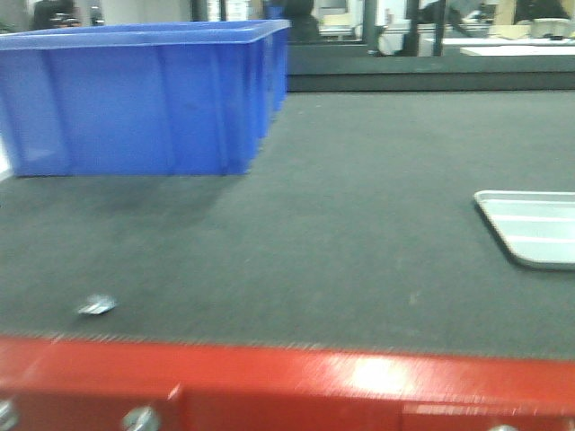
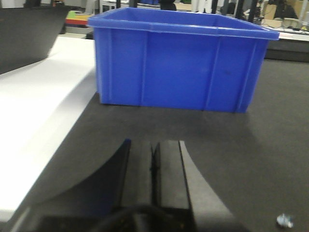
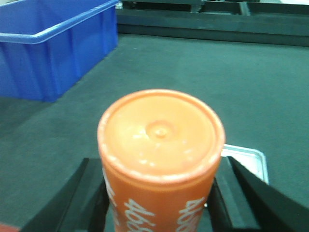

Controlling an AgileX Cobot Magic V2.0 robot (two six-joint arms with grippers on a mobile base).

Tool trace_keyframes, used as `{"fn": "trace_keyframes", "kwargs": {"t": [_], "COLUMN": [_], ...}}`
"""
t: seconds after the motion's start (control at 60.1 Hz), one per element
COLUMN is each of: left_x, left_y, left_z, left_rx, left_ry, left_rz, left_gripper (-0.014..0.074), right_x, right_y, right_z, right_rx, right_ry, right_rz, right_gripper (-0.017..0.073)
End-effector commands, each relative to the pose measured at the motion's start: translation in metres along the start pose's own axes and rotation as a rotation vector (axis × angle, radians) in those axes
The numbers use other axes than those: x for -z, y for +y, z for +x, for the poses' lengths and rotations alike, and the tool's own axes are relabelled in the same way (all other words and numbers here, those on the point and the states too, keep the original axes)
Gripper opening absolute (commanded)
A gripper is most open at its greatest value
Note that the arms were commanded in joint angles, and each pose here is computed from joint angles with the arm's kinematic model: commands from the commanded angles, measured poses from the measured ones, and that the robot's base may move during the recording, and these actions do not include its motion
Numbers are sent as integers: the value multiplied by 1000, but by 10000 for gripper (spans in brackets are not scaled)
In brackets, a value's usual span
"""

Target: Grab orange capacitor from left shelf to right conveyor

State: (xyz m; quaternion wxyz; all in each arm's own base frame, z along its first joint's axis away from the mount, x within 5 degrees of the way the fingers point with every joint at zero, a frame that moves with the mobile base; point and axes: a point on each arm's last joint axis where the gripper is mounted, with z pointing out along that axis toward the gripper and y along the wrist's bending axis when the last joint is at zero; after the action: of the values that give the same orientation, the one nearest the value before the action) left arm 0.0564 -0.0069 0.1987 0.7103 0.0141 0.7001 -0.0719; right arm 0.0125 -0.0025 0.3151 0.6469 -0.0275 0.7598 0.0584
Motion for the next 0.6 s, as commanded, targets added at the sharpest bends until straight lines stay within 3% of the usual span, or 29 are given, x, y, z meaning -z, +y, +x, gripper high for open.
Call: {"fn": "trace_keyframes", "kwargs": {"t": [0.0, 0.583], "left_x": [2, 2], "left_y": [-1, -1], "left_z": [-11, -11], "left_rx": [0, 0], "left_ry": [-110, -110], "left_rz": [14, 14], "left_gripper": [-105, -105], "right_x": [2, 2], "right_y": [1, 1], "right_z": [-15, -15], "right_rx": [19, 19], "right_ry": [-102, -102], "right_rz": [1, 1], "right_gripper": [93, 93]}}
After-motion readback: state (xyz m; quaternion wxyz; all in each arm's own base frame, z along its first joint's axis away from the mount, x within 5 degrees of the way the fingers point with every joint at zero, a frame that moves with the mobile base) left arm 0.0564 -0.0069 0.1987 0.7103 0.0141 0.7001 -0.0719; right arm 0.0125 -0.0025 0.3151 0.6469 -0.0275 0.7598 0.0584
